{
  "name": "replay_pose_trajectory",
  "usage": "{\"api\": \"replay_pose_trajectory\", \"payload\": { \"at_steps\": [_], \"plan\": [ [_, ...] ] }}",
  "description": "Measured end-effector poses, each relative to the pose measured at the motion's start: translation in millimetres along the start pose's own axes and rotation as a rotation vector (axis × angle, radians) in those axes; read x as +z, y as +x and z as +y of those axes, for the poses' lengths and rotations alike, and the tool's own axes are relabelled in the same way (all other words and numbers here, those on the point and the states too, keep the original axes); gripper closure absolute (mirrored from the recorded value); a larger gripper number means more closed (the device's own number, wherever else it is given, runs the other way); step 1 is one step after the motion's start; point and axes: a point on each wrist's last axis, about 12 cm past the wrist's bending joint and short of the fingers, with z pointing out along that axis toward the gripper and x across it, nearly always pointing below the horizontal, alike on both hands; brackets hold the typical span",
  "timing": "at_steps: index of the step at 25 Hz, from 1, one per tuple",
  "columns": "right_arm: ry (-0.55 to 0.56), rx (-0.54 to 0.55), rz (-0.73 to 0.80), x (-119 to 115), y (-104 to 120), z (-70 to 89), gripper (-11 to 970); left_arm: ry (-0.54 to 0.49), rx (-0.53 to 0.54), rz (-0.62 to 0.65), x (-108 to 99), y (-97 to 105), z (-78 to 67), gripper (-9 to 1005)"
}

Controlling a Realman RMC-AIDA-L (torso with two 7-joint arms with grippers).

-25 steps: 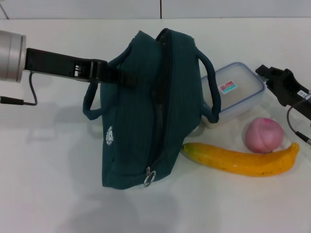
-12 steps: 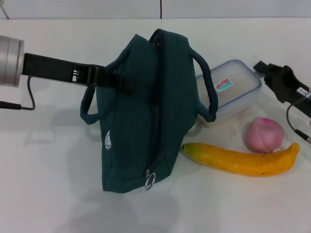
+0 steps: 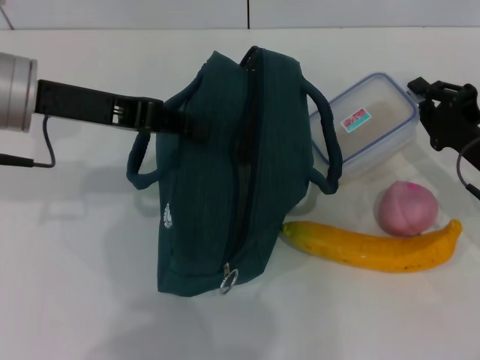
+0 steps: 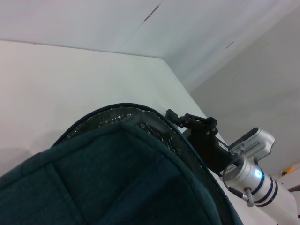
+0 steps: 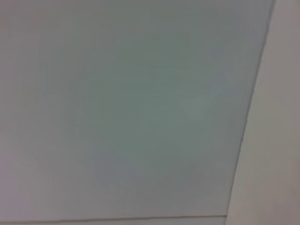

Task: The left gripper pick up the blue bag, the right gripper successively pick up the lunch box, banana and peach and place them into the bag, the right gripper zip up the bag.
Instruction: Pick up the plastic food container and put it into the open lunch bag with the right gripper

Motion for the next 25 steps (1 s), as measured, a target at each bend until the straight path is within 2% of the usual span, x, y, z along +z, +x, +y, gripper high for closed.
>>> {"api": "replay_pose_trajectory", "payload": {
  "at_steps": [5,11,16,21,25],
  "plan": [
    [-0.024,0.147,-0.024,-3,-2,0.7,863,0.004,0.006,-0.004,3,-1,-0.9,931],
    [-0.132,0.222,-0.096,-15,-6,6.0,861,0.008,0.023,-0.017,6,-8,-3.4,931],
    [-0.232,0.228,-0.111,-19,-9,16.8,860,0.001,0.031,-0.031,7,-14,-4.1,931],
    [-0.370,0.193,-0.097,-18,-14,36.8,858,0.021,0.029,-0.021,16,-20,-5.1,931],
    [-0.446,0.134,-0.069,-9,-20,55.0,857,0.032,0.032,-0.018,22,-24,-3.8,931]
  ]
}}
